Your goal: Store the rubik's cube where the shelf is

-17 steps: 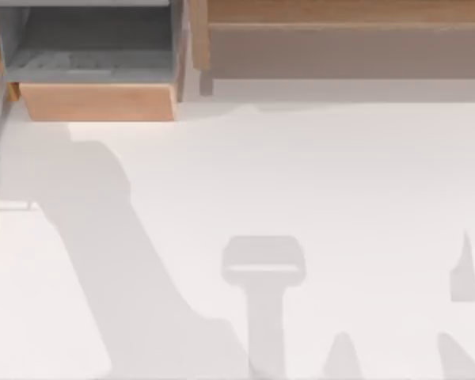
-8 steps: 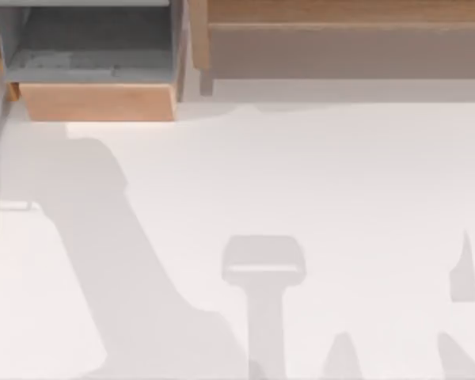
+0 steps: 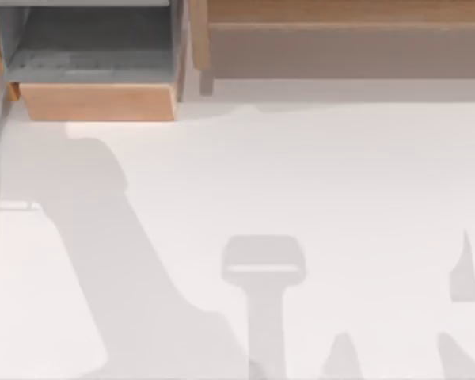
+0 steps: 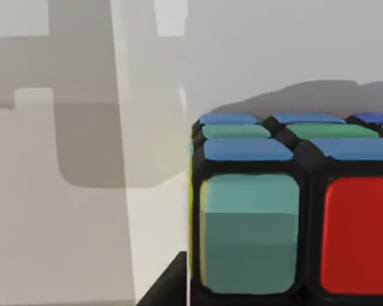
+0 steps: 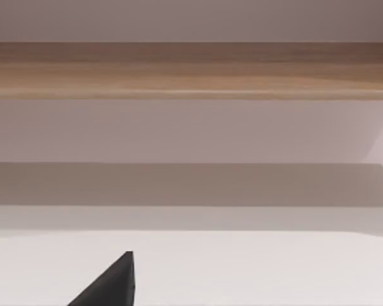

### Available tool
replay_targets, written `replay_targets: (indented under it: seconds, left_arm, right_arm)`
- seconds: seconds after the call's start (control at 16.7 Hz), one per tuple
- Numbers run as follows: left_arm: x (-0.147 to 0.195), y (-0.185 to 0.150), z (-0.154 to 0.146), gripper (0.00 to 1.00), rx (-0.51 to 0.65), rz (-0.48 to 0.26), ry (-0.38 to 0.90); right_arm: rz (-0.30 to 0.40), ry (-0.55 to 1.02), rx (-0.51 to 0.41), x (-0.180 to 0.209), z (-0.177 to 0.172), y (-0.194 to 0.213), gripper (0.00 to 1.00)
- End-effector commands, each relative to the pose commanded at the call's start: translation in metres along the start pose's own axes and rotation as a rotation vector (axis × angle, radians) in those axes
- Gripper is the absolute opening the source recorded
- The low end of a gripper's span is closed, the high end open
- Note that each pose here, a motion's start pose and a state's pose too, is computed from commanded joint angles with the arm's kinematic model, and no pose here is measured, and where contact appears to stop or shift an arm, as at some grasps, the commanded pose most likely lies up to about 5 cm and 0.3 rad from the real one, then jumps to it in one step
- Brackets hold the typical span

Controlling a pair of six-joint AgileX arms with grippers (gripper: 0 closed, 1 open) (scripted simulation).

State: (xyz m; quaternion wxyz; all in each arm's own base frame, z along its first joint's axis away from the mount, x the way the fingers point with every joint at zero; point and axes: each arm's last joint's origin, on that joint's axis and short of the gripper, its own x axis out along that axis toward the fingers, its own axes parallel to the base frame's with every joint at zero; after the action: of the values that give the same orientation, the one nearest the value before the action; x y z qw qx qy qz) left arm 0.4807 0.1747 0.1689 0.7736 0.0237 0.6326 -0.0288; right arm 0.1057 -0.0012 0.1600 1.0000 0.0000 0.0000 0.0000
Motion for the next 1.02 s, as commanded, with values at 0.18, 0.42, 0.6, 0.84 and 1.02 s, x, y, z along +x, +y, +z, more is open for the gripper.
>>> replay_targets:
  seconds: [0.18, 0.42, 0.6, 0.84, 1.02]
  left_arm:
    - [0.000, 0.000, 0.000, 0.00, 0.000, 0.000, 0.000]
    - [0.000, 0.000, 0.000, 0.00, 0.000, 0.000, 0.000]
    - [-0.001, 0.002, -0.001, 0.00, -0.002, 0.001, 0.000]
    - [-0.011, 0.003, -0.007, 0.00, -0.017, -0.014, 0.028]
    - [-0.028, 0.004, -0.008, 0.00, -0.022, -0.016, 0.025]
  right_arm:
    - [0.000, 0.000, 0.000, 0.000, 0.000, 0.000, 1.00]
    - [0.000, 0.000, 0.000, 0.000, 0.000, 0.000, 1.00]
    - [0.000, 0.000, 0.000, 0.000, 0.000, 0.000, 1.00]
    - [0.000, 0.000, 0.000, 0.000, 0.000, 0.000, 1.00]
    - [0.000, 0.000, 0.000, 0.000, 0.000, 0.000, 1.00]
